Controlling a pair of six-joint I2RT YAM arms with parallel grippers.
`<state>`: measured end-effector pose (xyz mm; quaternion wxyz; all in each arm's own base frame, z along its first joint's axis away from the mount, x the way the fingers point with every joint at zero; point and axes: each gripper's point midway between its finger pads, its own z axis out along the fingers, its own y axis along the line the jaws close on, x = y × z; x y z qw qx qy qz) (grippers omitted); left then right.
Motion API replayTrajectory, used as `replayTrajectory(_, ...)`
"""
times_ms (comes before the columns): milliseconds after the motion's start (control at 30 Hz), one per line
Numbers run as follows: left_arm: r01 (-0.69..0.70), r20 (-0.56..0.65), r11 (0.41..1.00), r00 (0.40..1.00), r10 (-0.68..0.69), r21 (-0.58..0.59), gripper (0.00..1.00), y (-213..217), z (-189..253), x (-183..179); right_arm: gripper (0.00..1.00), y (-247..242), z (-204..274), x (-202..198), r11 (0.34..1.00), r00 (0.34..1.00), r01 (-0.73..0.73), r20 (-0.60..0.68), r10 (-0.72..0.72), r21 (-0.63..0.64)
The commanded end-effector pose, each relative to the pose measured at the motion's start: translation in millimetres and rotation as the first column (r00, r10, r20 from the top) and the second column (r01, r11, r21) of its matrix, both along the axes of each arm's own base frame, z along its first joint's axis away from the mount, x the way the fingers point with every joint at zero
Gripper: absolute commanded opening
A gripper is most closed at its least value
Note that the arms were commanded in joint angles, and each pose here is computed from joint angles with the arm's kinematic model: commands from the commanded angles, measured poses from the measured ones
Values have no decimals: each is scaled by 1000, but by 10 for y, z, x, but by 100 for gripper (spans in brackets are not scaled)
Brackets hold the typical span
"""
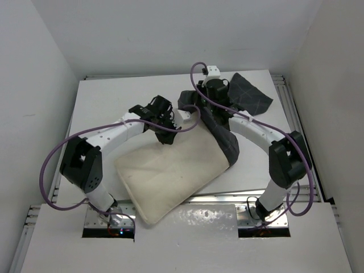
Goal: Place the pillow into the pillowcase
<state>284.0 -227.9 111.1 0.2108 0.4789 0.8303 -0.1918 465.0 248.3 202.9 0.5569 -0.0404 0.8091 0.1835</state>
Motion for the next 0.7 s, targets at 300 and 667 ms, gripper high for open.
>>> replayTrajectory(300, 174, 198, 973, 970, -142, -150, 0, -618, 678, -53, 0, 465, 274, -8, 973, 974, -218, 82, 212, 74)
replayTrajectory(667, -177, 240, 976, 949, 204, -126, 0, -332, 559, 524, 54, 359, -264, -808, 921, 896, -390, -226, 383, 16)
